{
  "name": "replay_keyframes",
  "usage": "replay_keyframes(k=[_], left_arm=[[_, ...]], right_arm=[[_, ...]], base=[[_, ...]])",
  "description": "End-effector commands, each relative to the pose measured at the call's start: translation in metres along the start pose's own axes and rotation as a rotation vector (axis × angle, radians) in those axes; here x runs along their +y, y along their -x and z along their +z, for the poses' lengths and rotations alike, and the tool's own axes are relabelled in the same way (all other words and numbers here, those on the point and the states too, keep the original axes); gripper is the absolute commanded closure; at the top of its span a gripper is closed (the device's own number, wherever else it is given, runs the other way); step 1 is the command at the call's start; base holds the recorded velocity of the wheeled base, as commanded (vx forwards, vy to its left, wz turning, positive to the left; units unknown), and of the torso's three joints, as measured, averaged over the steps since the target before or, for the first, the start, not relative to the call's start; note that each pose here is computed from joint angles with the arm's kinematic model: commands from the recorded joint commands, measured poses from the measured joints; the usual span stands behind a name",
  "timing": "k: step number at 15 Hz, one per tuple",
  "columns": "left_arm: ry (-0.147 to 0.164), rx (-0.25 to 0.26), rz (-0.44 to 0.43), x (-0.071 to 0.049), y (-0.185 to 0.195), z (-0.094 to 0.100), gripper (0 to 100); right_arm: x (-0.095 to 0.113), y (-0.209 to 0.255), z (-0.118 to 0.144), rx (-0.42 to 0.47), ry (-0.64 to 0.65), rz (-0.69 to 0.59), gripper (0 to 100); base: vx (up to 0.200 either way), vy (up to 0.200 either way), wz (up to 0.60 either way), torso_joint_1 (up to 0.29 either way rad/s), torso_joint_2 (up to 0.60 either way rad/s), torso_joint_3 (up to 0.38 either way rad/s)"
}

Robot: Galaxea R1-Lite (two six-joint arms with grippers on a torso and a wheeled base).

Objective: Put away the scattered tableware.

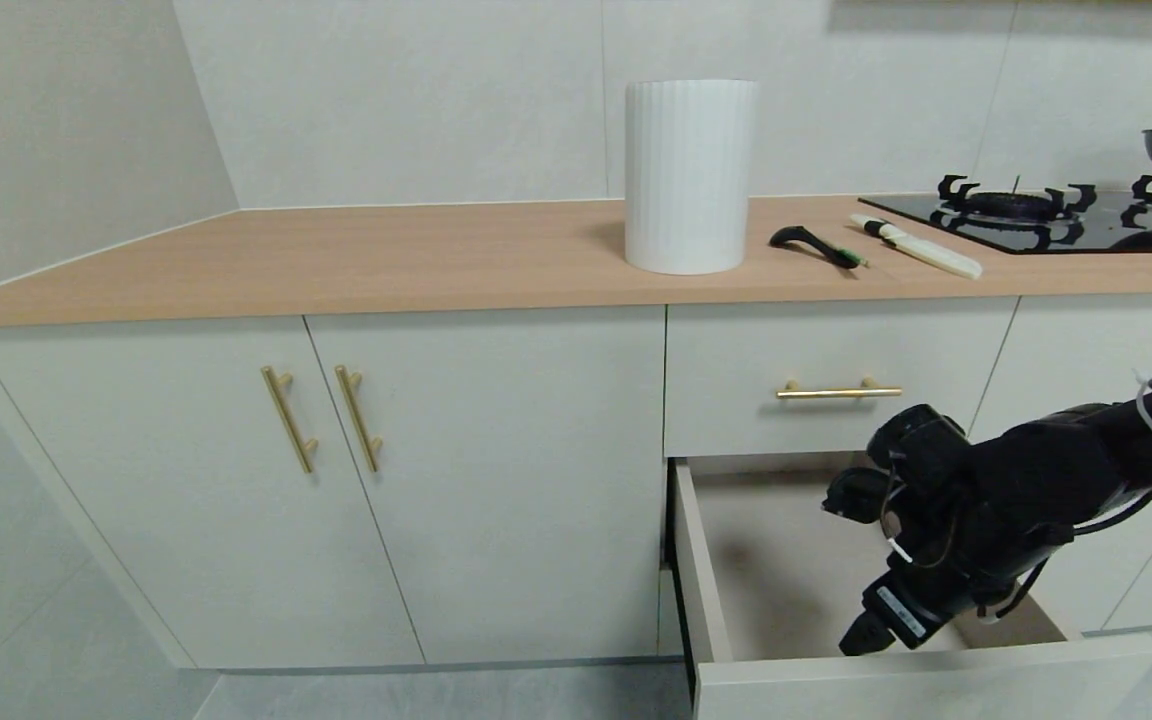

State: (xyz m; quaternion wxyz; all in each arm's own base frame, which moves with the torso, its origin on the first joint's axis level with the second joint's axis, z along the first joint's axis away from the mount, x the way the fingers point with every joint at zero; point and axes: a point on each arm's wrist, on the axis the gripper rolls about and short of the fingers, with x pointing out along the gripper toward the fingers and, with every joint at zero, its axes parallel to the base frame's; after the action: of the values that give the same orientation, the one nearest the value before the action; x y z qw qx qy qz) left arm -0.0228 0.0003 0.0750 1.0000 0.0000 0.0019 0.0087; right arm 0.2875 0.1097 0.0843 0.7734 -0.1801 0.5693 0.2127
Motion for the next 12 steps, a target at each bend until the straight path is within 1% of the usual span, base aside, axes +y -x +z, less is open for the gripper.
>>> replay_keyframes(k=[1, 5, 7, 8, 11, 12], left_arm=[[0.000, 0.001, 0.001, 0.000, 0.000, 0.000, 0], [0.000, 0.001, 0.001, 0.000, 0.000, 0.000, 0], [0.000, 0.001, 0.001, 0.000, 0.000, 0.000, 0], [0.000, 0.001, 0.001, 0.000, 0.000, 0.000, 0], [0.000, 0.001, 0.001, 0.000, 0.000, 0.000, 0], [0.000, 0.001, 0.001, 0.000, 0.000, 0.000, 0]], right_arm=[[0.019, 0.000, -0.007, 0.030, 0.061, -0.001, 0], [0.047, -0.002, -0.021, 0.083, 0.167, -0.032, 0], [0.053, -0.004, -0.022, 0.091, 0.189, -0.039, 0], [0.053, -0.005, -0.020, 0.088, 0.186, -0.040, 0], [0.050, 0.002, -0.010, 0.034, 0.142, -0.052, 0], [0.050, 0.009, -0.002, -0.011, 0.057, -0.056, 0]], base=[[0.000, 0.000, 0.00, 0.000, 0.00, 0.000], [0.000, 0.000, 0.00, 0.000, 0.00, 0.000], [0.000, 0.000, 0.00, 0.000, 0.00, 0.000], [0.000, 0.000, 0.00, 0.000, 0.00, 0.000], [0.000, 0.000, 0.00, 0.000, 0.00, 0.000], [0.000, 0.000, 0.00, 0.000, 0.00, 0.000]])
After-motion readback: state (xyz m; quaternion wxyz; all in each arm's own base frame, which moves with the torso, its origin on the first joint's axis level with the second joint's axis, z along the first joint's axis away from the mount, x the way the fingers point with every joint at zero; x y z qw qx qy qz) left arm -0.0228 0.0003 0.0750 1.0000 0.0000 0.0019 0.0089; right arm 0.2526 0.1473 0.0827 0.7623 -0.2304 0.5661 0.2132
